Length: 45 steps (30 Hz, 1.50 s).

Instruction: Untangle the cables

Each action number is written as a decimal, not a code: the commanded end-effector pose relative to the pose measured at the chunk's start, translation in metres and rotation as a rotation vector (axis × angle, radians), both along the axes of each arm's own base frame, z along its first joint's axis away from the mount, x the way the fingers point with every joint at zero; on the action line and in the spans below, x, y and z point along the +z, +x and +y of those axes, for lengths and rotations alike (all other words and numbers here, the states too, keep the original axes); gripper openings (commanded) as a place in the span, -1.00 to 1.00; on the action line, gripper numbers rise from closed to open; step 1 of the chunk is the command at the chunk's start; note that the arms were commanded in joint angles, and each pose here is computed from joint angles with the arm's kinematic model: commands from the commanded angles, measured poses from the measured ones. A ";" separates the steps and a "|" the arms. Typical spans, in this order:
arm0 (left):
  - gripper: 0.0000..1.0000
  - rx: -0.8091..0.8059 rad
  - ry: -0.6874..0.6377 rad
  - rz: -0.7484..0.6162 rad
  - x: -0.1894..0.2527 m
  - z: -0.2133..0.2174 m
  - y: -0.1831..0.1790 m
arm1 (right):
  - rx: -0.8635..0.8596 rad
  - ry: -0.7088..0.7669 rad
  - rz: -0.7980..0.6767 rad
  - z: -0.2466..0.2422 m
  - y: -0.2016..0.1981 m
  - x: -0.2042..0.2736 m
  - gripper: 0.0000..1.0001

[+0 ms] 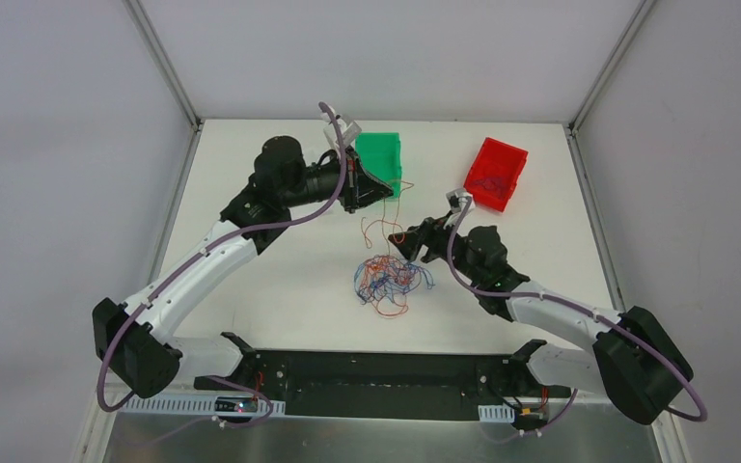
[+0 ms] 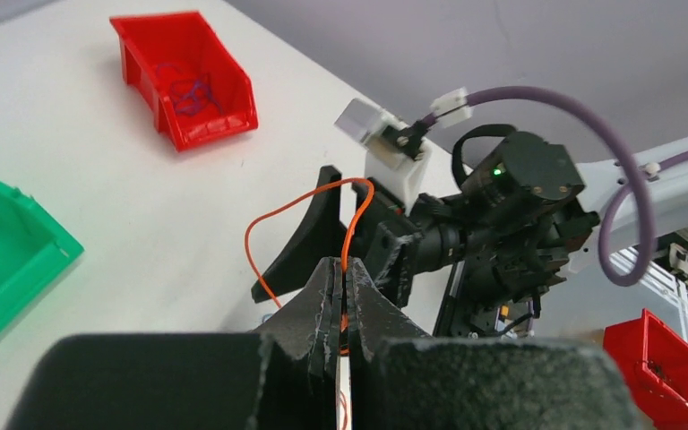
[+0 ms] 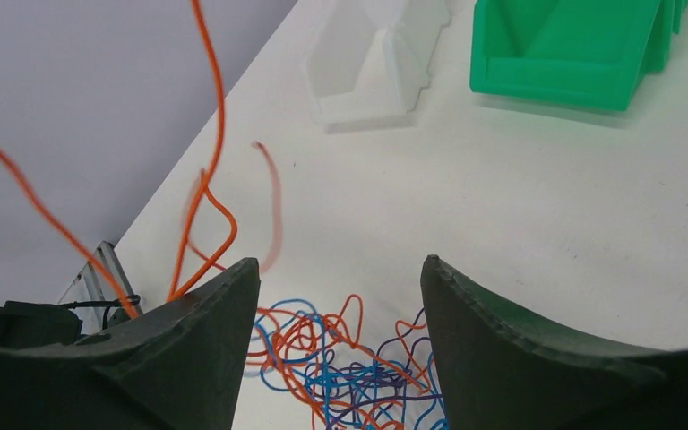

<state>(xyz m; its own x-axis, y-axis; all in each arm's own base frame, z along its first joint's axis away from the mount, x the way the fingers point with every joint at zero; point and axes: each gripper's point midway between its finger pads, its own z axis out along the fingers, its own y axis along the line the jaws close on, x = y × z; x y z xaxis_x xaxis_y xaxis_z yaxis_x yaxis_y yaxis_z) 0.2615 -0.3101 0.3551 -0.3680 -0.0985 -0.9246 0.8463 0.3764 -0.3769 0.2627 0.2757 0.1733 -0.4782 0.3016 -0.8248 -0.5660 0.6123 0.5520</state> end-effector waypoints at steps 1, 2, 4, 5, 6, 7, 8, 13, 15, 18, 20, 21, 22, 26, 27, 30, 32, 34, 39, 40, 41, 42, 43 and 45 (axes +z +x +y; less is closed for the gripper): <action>-1.00 -0.018 0.017 0.047 -0.009 -0.008 -0.002 | 0.052 0.052 -0.128 0.003 -0.008 0.031 0.40; -1.00 -0.014 0.020 0.052 -0.011 -0.008 0.000 | 0.059 0.053 -0.136 0.002 -0.010 0.032 0.40; -1.00 -0.010 0.022 0.057 -0.012 -0.009 0.002 | 0.054 0.058 -0.156 -0.001 -0.012 0.036 0.40; -1.00 -0.007 0.022 0.058 -0.012 -0.009 0.002 | 0.059 0.064 -0.171 -0.002 -0.015 0.038 0.39; -1.00 -0.006 0.020 0.058 -0.011 -0.010 0.003 | 0.073 0.070 -0.184 -0.001 -0.018 0.040 0.39; -1.00 -0.008 0.017 0.057 -0.009 -0.010 0.002 | 0.099 0.077 -0.193 0.001 -0.022 0.042 0.37; -1.00 -0.009 0.012 0.056 -0.006 -0.010 0.002 | 0.134 0.087 -0.201 0.005 -0.026 0.044 0.36; -1.00 -0.034 -0.015 0.061 0.008 -0.014 -0.001 | 0.271 0.103 -0.161 0.027 -0.036 0.036 0.34; -1.00 -0.049 -0.030 0.068 0.015 -0.017 -0.004 | 0.289 0.091 -0.137 0.035 -0.035 0.029 0.35; -1.00 -0.065 -0.050 0.080 0.023 -0.020 -0.009 | 0.315 0.079 -0.116 0.045 -0.033 0.022 0.34; -1.00 -0.078 -0.062 0.088 0.028 -0.025 -0.012 | 0.317 0.068 -0.097 0.051 -0.030 0.016 0.34; -1.00 -0.084 -0.070 0.091 0.032 -0.026 -0.013 | 0.315 0.053 -0.080 0.053 -0.028 0.011 0.34; -1.00 -0.091 -0.078 0.094 0.036 -0.028 -0.014 | 0.307 0.042 -0.063 0.055 -0.026 0.007 0.32; -1.00 -0.068 -0.123 0.071 0.061 -0.027 -0.011 | 0.236 0.031 0.010 0.059 -0.009 -0.007 0.19; -1.00 -0.034 -0.129 0.063 0.068 -0.024 -0.007 | 0.206 0.028 0.043 0.059 -0.003 -0.013 0.17; -1.00 0.108 -0.144 0.000 0.100 -0.008 0.009 | 0.100 -0.032 0.133 0.054 0.015 -0.033 0.01; -1.00 0.223 -0.141 -0.061 0.124 0.010 0.019 | 0.028 -0.061 0.176 0.047 0.025 -0.043 -0.09; -1.00 0.374 -0.161 -0.150 0.155 0.037 0.030 | -0.037 -0.058 0.215 0.037 0.033 -0.050 -0.15; -1.00 0.671 -0.158 -0.270 0.191 0.094 0.048 | -0.136 -0.007 0.291 0.015 0.047 -0.058 -0.21; -1.00 0.713 -0.146 -0.289 0.193 0.103 0.049 | -0.166 0.001 0.305 0.008 0.050 -0.060 -0.20; -1.00 0.750 -0.133 -0.300 0.192 0.111 0.051 | -0.194 0.012 0.320 0.002 0.053 -0.062 -0.20; -1.00 0.780 -0.117 -0.305 0.189 0.117 0.053 | -0.219 0.019 0.330 -0.004 0.056 -0.063 -0.20; -1.00 0.806 -0.100 -0.305 0.185 0.122 0.055 | -0.247 0.020 0.338 -0.011 0.058 -0.065 -0.20; -1.00 0.862 -0.067 -0.279 0.172 0.132 0.061 | -0.330 -0.003 0.362 -0.026 0.064 -0.072 -0.21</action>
<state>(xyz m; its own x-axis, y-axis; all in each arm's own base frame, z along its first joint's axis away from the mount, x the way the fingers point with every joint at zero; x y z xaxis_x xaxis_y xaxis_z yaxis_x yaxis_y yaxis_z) 0.3057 -0.2208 0.5331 0.0234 -0.3494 -0.9367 0.5407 0.7925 -0.2821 0.3146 0.2757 0.1043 -0.6536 0.3860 -0.6510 -0.2556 0.6971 0.6699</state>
